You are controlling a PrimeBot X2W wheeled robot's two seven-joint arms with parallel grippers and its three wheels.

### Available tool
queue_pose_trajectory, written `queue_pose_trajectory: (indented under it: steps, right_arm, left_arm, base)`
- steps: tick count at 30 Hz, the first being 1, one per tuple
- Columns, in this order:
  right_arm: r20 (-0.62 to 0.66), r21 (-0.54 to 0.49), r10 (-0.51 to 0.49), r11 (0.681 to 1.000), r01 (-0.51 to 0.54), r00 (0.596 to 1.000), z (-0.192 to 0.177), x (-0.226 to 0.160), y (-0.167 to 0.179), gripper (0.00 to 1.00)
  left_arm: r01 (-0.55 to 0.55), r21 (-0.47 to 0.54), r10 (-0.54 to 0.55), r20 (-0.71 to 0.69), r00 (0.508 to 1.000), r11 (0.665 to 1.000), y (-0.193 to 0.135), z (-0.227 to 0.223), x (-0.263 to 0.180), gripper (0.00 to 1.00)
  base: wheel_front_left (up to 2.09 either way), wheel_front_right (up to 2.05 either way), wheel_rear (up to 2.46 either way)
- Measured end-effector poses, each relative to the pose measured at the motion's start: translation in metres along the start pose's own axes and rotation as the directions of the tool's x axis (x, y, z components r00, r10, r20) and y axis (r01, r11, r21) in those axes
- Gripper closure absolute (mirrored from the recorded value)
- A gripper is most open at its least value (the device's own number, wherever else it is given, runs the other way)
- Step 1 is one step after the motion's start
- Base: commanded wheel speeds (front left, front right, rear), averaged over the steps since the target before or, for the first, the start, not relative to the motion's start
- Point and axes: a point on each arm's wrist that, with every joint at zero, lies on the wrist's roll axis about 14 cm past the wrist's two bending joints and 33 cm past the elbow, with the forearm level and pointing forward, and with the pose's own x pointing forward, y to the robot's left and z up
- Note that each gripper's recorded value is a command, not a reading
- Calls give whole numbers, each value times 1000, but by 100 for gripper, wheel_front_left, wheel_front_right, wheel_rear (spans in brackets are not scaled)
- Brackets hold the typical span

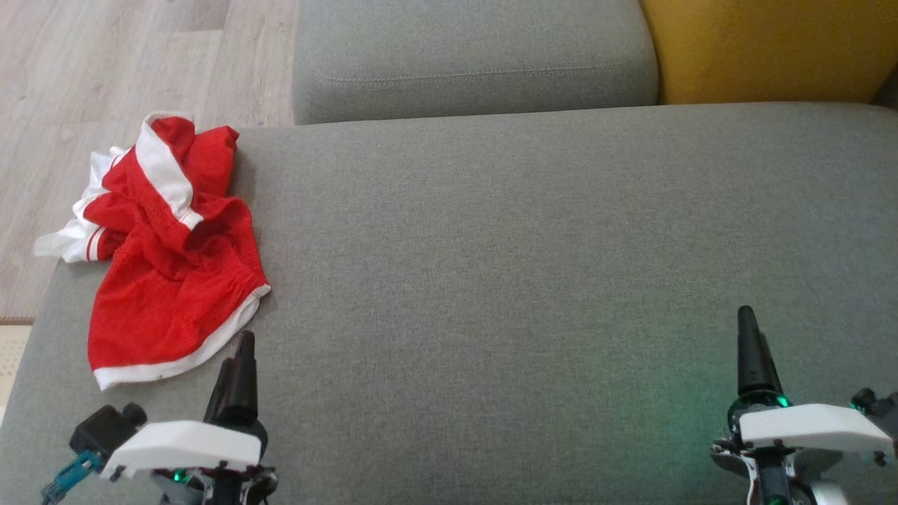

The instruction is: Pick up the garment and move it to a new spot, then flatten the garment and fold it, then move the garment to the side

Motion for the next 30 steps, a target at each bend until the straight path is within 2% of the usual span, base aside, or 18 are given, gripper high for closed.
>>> queue_pose_trajectory:
  steps: [7,15,24,30]
  right_arm:
    - [-7,-107,29,994,-29,1000,-4,0,8,0]
    - [-11,-210,60,976,-61,998,-7,-1,16,0]
    - [-22,-317,93,944,-95,995,-12,-2,24,0]
    - [-35,-400,109,909,-114,993,-16,-3,27,0]
  left_arm:
    - [2,116,-1,-9,1000,993,-1,-6,-4,0]
    - [25,248,-28,8,1000,968,-9,-5,-4,0]
    - [39,363,-51,23,998,931,-15,-5,-4,0]
    - [49,432,-68,29,997,901,-19,-4,-4,0]
  base:
    - [0,0,0]
    - [0,0,0]
    - [0,0,0]
    - [0,0,0]
